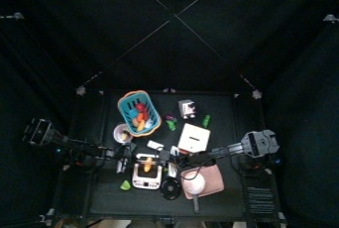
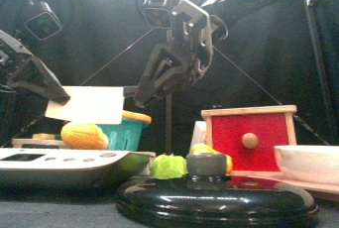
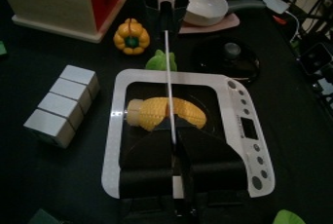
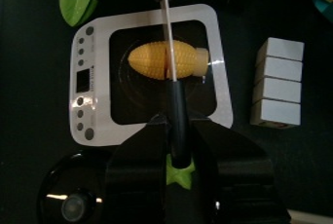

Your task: Cut corn

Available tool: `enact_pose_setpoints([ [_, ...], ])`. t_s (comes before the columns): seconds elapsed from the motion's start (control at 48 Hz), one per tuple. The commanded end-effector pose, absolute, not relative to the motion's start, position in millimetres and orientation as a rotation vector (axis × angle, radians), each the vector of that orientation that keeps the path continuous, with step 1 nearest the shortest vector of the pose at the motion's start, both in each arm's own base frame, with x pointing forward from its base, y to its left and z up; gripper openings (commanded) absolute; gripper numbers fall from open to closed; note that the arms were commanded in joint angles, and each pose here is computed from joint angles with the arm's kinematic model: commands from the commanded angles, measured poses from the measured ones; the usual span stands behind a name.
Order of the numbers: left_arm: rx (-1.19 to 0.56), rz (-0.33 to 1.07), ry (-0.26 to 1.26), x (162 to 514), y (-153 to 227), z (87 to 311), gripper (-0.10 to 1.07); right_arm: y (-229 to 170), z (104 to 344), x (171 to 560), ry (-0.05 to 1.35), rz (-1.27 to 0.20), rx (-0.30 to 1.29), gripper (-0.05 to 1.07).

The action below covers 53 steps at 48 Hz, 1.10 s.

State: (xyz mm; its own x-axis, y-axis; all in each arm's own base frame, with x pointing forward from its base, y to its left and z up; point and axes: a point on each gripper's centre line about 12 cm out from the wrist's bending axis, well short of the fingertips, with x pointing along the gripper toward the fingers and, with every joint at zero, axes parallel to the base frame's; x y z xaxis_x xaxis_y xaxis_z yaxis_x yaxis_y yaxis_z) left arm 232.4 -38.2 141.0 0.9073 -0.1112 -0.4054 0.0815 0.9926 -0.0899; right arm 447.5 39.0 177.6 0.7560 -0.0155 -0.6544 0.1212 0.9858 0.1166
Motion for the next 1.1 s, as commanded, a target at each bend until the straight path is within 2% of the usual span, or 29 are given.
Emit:
enact_pose_setpoints([
  [0.0, -0.079, -0.095, 0.409, 236.0, -38.5, 144.5, 0.28, 39.1, 197.0, 453.2, 0.660, -0.068, 0.162, 0.50],
  [0.354, -0.086, -0.089, 0.416, 235.2, -37.9, 143.0, 0.28, 39.6, 192.2, 452.8, 0.673, -0.070, 0.159, 0.50],
  [1.083, -0.108, -0.063, 0.498, 238.3, -38.8, 126.0, 0.28, 43.6, 181.0, 453.5, 0.706, -0.074, 0.155, 0.50],
])
